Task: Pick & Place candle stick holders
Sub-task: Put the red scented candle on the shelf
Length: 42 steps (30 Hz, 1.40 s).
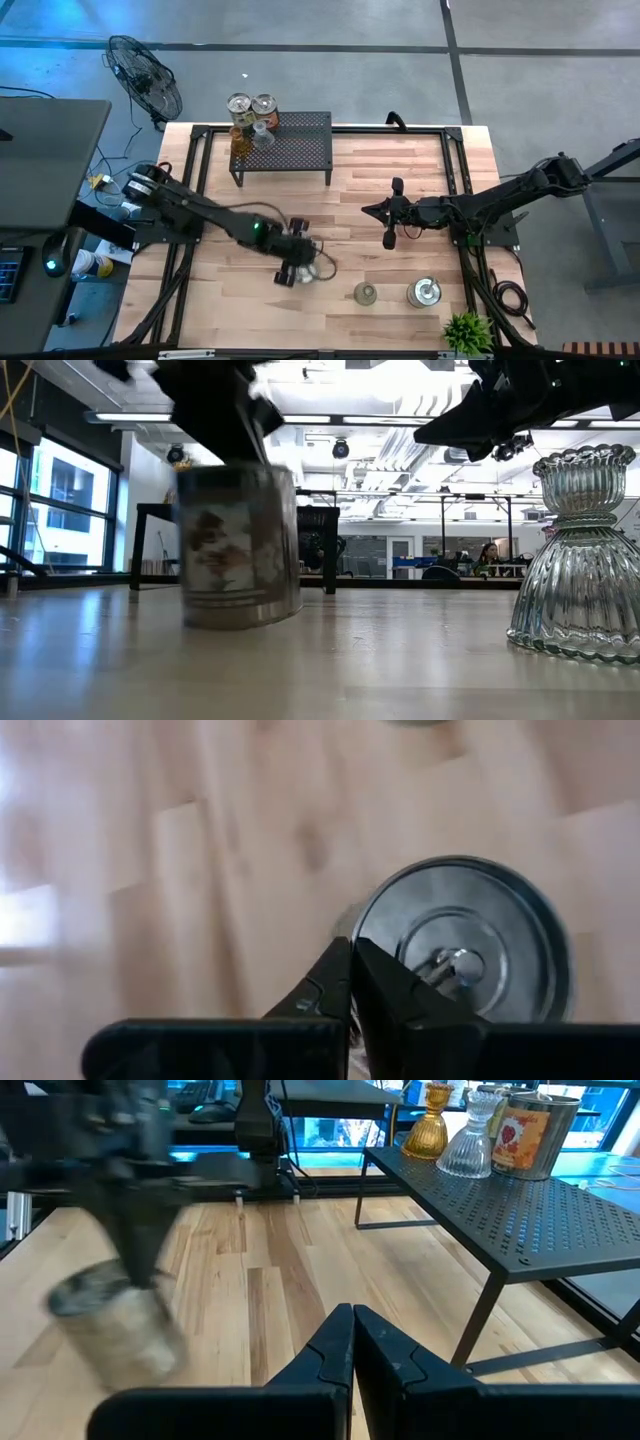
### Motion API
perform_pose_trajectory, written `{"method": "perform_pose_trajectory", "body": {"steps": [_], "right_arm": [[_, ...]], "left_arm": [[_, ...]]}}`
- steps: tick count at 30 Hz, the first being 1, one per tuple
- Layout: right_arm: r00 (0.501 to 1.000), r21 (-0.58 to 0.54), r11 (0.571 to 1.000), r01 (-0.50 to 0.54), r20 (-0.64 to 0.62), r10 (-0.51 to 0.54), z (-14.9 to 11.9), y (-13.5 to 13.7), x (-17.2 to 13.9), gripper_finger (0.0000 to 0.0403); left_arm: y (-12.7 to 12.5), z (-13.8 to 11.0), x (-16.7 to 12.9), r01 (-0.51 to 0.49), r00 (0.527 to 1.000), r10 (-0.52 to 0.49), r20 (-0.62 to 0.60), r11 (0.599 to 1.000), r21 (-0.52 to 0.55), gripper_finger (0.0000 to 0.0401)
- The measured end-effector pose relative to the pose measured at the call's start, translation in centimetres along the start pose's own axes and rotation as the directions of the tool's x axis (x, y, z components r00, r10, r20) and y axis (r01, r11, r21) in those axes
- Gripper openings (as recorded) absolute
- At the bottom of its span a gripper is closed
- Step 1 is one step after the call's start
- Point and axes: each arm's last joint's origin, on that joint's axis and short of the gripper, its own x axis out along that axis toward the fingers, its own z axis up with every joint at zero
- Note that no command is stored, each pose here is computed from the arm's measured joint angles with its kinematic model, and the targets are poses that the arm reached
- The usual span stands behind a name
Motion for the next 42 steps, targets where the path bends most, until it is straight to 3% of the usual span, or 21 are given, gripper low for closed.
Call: {"method": "perform_pose_trajectory", "body": {"steps": [4,11,21,28,37,42], "right_arm": [[1.000,0.000,1.000,0.000,-0.001,0.000,0.0,0.0,0.0,0.0000],[1.000,-0.011,1.000,0.000,-0.001,0.000,0.0,0.0,0.0,0.0000],[1.000,-0.012,1.000,-0.001,-0.001,0.001,0.0,0.0,0.0,0.0000],[1.000,-0.012,1.000,-0.001,-0.001,0.001,0.0,0.0,0.0,0.0000],[1.000,-0.019,1.000,-0.001,-0.001,0.001,0.0,0.0,0.0,0.0000],[1.000,-0.019,1.000,-0.001,-0.001,0.001,0.0,0.0,0.0,0.0000]], "left_arm": [[3.0,-0.3,0.4,-0.049,0.998,0.051,-0.038,0.997,0.054,0.0001],[8.0,-1.0,0.7,-0.120,0.989,0.125,-0.084,0.991,0.054,0.0001],[12.1,-2.3,0.6,-0.177,0.972,0.175,-0.156,0.984,0.005,0.0005],[13.9,-2.9,0.5,-0.206,0.964,0.200,-0.175,0.978,-0.016,0.0021],[13.9,-3.1,0.3,-0.269,0.939,0.264,-0.221,0.963,0.004,0.0075],[13.3,-1.8,-1.7,-0.263,0.920,0.256,-0.297,0.965,0.017,0.0106]]}}
